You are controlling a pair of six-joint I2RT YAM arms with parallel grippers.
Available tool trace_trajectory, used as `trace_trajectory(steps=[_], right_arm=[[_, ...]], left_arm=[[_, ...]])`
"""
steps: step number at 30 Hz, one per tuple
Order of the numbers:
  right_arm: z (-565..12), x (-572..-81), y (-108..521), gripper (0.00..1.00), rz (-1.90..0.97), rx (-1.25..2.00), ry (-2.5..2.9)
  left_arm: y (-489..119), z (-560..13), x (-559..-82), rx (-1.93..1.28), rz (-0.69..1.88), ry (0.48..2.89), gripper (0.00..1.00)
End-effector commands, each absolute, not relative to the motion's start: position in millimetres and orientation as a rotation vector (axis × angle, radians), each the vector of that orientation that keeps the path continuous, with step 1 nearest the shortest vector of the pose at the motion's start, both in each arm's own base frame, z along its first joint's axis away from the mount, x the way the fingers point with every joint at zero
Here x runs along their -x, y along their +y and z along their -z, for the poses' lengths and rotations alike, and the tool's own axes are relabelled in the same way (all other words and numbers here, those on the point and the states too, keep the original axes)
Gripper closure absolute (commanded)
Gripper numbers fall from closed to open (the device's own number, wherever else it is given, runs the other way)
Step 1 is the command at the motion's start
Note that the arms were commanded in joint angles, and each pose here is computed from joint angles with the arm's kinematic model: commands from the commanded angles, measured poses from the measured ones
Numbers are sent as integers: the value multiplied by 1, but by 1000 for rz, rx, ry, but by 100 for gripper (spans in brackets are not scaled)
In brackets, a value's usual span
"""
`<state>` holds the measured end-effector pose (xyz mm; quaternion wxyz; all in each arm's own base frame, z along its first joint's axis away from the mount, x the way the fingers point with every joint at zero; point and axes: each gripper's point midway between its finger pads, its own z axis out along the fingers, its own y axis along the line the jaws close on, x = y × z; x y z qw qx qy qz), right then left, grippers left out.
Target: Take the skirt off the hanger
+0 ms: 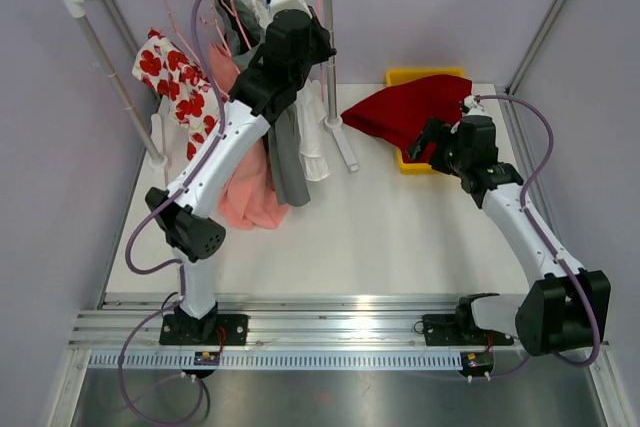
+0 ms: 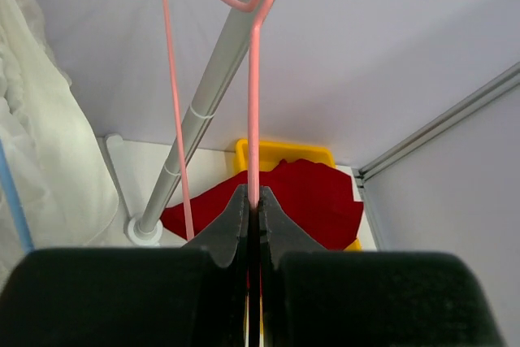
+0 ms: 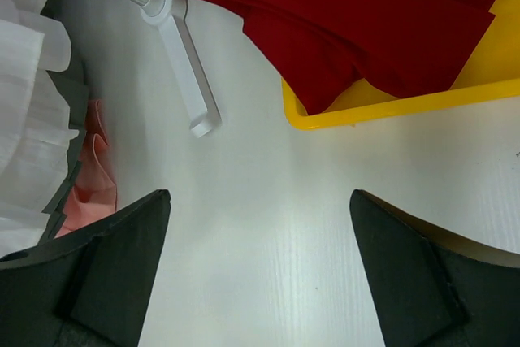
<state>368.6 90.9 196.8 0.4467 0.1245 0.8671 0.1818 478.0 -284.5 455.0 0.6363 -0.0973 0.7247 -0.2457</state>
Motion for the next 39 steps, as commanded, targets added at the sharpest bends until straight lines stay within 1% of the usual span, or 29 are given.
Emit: trace_trajectory(steps=[1, 6, 8, 10, 13, 14, 15, 16, 17, 18, 20, 21, 27, 31, 35, 39], right_arm=[[-221, -362, 100, 0, -527, -290, 2086], [-220, -353, 99, 1, -528, -289, 2086], [-217, -350, 100, 0, -539, -294, 2095], [-217, -348, 101, 1, -549, -300, 2094], [-218, -343, 102, 1, -556, -300, 2099], [-218, -342, 101, 0, -556, -307, 2100], [-222, -340, 101, 1, -559, -305, 2091], [-223, -338, 100, 0, -556, -306, 2092], [-225, -337, 99, 1, -551, -311, 2089], [-229, -335, 98, 1, -550, -306, 2077], [-230, -330, 95, 0, -533, -305, 2085], [-234, -327, 94, 0, -532, -304, 2075], [-231, -316, 93, 1, -533, -307, 2081], [-229, -309, 92, 0, -536, -310, 2091], [-230, -302, 87, 0, -503, -305, 2091], [-231, -297, 84, 0, -488, -306, 2090]], left_arm=[[-274, -479, -488, 313, 585, 1555, 100], [-272, -463, -488, 326, 575, 1602, 98], [-274, -462, -482, 313, 592, 1614, 94], [-271, -463, -477, 322, 596, 1614, 87], [-265, -466, -467, 311, 600, 1614, 56], [-263, -470, -462, 306, 603, 1611, 30], [-261, -474, -459, 297, 602, 1609, 21], [-262, -479, -455, 290, 616, 1605, 14], [-260, -480, -451, 283, 615, 1617, 5], [-255, -497, -444, 262, 619, 1588, 1], [-251, -510, -432, 215, 610, 1586, 1], [-243, -526, -423, 198, 598, 1558, 1], [-202, -537, -404, 226, 488, 1527, 1], [-193, -521, -414, 241, 437, 1559, 1], [-202, -503, -438, 234, 406, 1576, 1], [-211, -498, -465, 226, 393, 1558, 1]])
